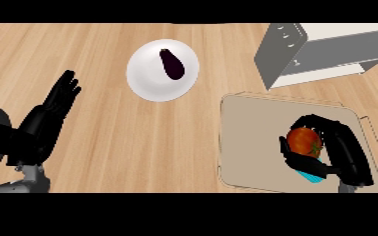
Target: Pick the tomato from the tray and place it in the tiered shelf
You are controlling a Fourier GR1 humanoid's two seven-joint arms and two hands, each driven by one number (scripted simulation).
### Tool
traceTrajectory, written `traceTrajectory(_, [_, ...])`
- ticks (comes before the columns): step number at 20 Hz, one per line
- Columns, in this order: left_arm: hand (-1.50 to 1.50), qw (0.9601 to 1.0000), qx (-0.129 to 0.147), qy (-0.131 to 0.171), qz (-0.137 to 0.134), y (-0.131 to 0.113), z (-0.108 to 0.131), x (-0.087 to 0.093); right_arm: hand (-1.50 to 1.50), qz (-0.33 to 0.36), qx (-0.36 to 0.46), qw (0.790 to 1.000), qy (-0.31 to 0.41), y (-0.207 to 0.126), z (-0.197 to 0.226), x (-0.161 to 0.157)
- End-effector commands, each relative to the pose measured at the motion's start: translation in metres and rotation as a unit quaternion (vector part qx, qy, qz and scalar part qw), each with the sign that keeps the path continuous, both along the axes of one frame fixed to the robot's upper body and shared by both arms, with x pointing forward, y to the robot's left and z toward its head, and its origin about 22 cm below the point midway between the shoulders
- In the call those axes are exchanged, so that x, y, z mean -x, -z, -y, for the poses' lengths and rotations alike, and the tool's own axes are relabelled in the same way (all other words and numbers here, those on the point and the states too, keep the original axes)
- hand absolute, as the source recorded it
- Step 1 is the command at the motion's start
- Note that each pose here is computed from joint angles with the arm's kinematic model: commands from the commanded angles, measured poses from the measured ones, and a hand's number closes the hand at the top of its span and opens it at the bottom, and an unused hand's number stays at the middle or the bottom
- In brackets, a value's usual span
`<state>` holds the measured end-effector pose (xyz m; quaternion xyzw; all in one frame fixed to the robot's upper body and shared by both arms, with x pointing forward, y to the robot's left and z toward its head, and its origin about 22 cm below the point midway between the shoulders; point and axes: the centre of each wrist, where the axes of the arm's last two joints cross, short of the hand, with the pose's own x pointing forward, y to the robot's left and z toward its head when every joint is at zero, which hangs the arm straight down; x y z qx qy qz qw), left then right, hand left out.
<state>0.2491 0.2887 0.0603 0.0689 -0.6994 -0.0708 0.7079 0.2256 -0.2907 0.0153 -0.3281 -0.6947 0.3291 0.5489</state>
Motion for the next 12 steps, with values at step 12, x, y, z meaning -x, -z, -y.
traceTrajectory(12, [0.0,0.9999,0.001,0.013,0.009,0.002,-0.002,-0.01,1.5,0.099,-0.022,0.984,0.146,-0.188,-0.11,0.044])
